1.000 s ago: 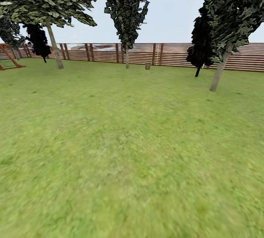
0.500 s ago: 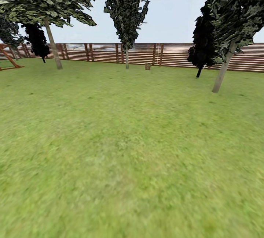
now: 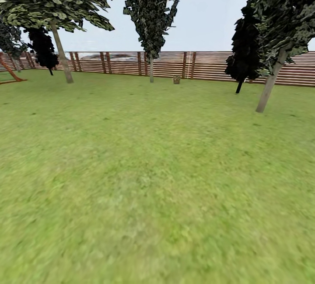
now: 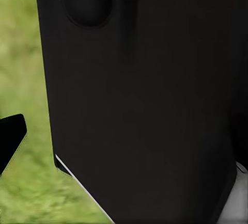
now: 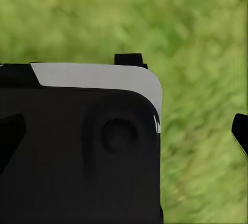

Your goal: Take the three Easter eggs out of the wicker basket on the lawn in the garden, then place them on the lawn next to a single tree (choose any tree) so that all three eggs are next to the same tree and none are left in the basket.

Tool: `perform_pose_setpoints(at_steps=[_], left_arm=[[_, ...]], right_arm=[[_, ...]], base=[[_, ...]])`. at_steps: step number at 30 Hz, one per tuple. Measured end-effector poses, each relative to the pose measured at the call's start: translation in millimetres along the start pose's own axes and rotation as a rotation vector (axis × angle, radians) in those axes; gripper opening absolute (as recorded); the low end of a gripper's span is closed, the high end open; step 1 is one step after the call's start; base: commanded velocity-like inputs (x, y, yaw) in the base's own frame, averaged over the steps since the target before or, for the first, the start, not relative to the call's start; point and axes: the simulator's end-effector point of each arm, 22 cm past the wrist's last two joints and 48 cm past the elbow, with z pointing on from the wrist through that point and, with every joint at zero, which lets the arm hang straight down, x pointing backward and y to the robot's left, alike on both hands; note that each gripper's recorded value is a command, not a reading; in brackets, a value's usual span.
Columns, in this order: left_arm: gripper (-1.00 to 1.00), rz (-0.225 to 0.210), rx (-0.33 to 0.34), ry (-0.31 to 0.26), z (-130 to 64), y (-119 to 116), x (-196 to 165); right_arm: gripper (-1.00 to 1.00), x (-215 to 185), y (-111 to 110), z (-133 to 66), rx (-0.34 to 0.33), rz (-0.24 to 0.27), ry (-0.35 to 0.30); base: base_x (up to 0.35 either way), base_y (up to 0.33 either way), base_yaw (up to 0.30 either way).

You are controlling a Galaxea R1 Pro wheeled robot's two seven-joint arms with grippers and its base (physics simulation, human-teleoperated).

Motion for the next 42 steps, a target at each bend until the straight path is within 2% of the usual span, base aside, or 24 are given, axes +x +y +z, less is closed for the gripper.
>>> perform_pose_setpoints(at_steps=[42], left_arm=[[1.00, 0.000, 0.000, -0.001, 0.0, 0.0, -0.2]], right_arm=[[1.00, 1.4, 3.5, 0.0, -0.009, 0.007, 0.006]], base=[[0.337, 0.000, 0.000]])
